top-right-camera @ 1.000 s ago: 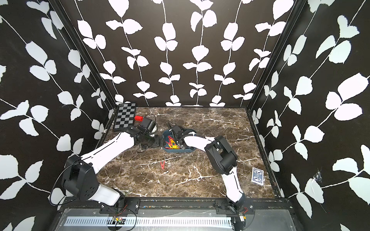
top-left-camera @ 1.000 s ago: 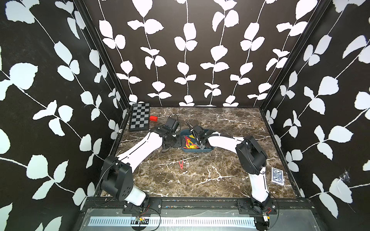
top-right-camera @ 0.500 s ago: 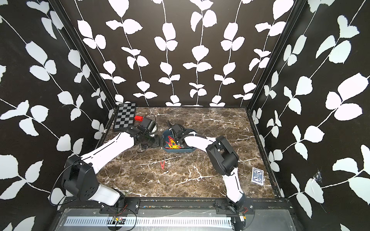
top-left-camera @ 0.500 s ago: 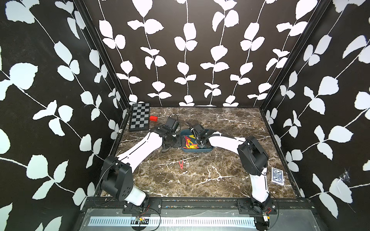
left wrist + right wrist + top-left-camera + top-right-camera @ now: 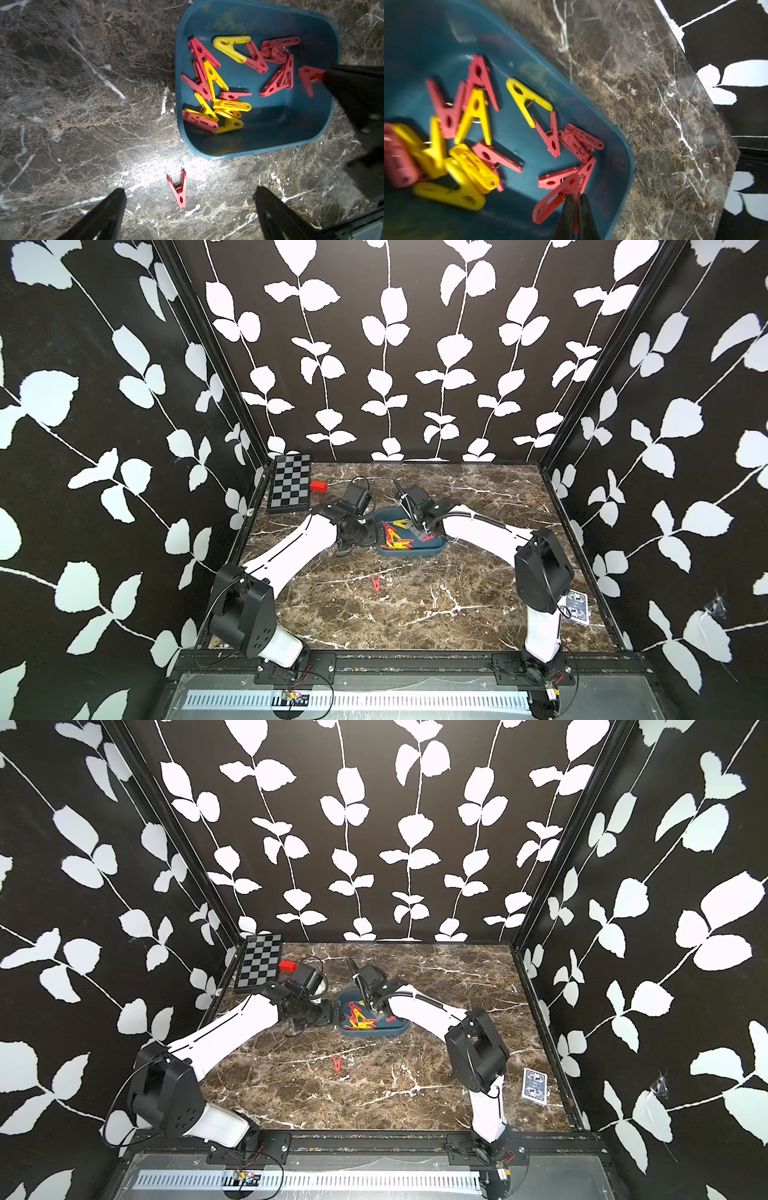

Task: Take the clothespins out of the storage box
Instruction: Pick up the clothespin from the storage box.

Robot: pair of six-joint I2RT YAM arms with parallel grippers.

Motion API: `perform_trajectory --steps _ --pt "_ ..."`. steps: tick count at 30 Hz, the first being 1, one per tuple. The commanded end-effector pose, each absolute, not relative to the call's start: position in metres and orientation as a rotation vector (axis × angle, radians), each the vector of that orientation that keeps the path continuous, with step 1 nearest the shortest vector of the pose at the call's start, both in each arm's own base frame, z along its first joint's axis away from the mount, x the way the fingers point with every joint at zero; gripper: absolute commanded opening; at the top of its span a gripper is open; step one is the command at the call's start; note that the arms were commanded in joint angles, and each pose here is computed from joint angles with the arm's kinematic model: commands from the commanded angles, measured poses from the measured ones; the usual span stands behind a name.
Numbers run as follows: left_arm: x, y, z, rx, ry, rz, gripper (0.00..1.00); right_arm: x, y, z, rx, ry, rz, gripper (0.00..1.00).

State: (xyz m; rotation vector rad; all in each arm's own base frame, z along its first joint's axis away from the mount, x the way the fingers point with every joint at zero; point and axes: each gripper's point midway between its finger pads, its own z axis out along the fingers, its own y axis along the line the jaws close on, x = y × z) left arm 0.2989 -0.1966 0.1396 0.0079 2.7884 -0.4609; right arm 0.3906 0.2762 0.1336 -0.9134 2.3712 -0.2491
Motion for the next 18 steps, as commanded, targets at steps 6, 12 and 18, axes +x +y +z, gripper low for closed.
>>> perform_trajectory --steps 6,12,18 --pt "0.315 -0.202 0.183 0.047 2.654 -0.557 0.98 0.339 0.256 0.170 -0.791 2.656 0.019 0.00" --pt "0.319 -0.198 0.187 0.068 2.631 -0.564 0.98 0.284 0.262 0.156 -0.708 2.900 0.264 0.00" --pt "0.317 -0.191 0.186 0.068 2.616 -0.576 0.98 0.250 0.243 0.122 -0.577 3.082 0.248 0.00"
